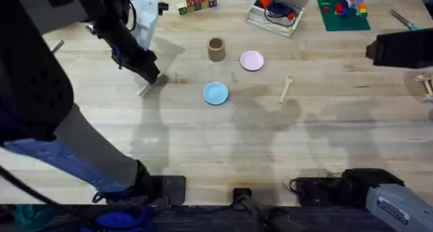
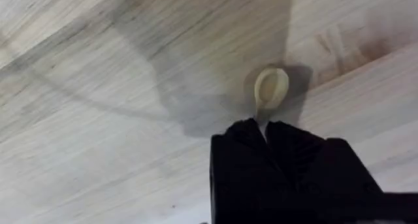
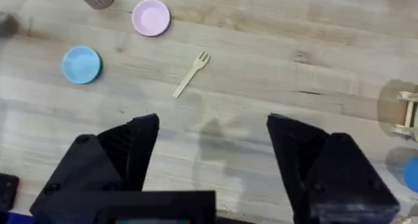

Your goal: Pick up a utensil and set it on the pink plate, then put the other utensil in the container.

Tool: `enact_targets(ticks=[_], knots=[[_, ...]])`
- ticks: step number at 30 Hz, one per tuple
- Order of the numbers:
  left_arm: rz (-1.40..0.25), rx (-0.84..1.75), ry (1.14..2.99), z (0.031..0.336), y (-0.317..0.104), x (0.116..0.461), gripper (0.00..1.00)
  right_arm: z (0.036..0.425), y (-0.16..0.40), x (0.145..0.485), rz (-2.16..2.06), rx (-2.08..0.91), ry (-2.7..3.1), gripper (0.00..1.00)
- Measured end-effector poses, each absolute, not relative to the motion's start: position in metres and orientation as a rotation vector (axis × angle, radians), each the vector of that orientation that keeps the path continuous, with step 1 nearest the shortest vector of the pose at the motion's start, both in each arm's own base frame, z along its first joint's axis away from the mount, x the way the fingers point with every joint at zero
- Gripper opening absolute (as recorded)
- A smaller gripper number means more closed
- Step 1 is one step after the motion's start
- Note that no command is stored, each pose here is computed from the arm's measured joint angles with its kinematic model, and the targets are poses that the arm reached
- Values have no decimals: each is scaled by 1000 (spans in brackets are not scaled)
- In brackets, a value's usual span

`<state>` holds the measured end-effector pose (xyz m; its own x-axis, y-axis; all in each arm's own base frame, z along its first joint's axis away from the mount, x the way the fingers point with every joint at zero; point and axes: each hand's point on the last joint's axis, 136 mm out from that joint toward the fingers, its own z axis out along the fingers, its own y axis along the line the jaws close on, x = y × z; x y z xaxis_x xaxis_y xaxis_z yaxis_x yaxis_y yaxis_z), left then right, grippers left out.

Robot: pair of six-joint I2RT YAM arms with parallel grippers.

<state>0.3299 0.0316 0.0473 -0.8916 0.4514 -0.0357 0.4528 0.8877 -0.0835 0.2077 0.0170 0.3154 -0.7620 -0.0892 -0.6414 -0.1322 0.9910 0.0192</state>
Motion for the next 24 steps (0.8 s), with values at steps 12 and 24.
enact_targets(ticks=[12,24], knots=[[-113,583,2967,153,17,337,42,315,17,208,82,-154,2442,996],[-117,684,2831,214,-54,353,38,315,17,208,82,-154,2442,996]])
